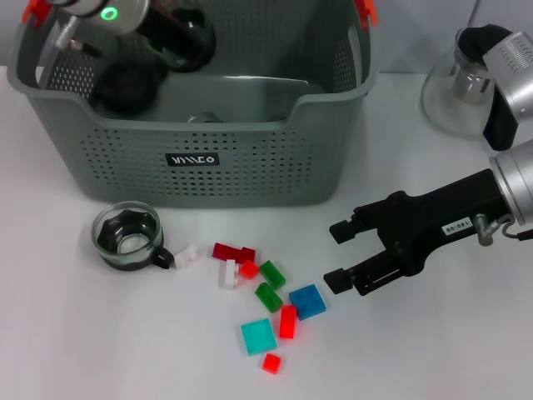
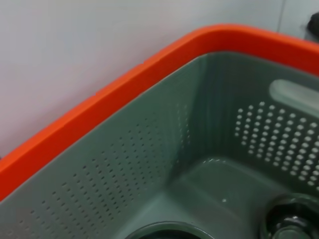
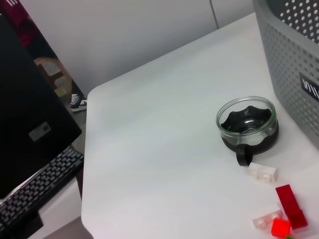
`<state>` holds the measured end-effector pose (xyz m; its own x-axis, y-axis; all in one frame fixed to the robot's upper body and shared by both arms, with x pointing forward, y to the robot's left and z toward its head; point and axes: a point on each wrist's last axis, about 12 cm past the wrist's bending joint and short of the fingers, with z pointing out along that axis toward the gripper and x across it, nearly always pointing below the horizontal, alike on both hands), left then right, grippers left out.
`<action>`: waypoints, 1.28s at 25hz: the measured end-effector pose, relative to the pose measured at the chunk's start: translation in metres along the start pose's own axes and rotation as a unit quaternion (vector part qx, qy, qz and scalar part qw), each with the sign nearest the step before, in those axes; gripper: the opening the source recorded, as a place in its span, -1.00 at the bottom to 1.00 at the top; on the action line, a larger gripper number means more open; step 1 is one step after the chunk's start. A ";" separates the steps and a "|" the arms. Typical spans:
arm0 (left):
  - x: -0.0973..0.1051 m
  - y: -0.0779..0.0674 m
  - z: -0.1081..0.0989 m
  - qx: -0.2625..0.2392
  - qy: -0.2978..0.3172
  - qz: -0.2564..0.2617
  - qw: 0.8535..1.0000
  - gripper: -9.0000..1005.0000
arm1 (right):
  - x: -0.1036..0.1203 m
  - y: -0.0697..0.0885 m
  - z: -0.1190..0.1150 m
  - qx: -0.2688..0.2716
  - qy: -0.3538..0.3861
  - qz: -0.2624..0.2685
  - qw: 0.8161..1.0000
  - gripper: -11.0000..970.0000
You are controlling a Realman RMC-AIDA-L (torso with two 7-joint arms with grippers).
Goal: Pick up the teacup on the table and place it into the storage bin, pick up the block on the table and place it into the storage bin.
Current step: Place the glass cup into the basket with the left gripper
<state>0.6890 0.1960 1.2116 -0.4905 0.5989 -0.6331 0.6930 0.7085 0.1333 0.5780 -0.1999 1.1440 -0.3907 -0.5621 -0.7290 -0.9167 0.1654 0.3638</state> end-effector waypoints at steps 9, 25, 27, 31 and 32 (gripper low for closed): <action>0.000 -0.016 0.024 -0.024 0.025 0.034 0.999 -0.88 | 0.000 -0.001 0.001 0.003 -0.001 0.001 1.000 0.90; 0.005 -0.025 0.037 -0.028 0.034 0.043 0.998 -0.88 | 0.001 0.000 0.003 0.003 -0.002 0.003 1.000 0.90; 0.005 -0.025 0.037 -0.028 0.032 0.043 0.998 -0.88 | 0.002 -0.001 0.003 0.005 -0.003 0.004 1.000 0.90; 0.005 -0.026 0.038 -0.028 0.031 0.046 0.998 -0.87 | 0.002 -0.001 0.003 0.007 -0.003 0.005 1.000 0.90; 0.005 -0.026 0.038 -0.028 0.032 0.046 0.998 -0.86 | 0.002 -0.001 0.003 0.007 -0.003 0.005 1.000 0.90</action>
<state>0.6883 0.1662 1.1759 -0.4592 0.6838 -0.5671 0.7069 0.6679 0.2329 0.5777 -0.1992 1.1404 -0.4001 -0.5554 -0.7290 -0.9139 0.1822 0.3628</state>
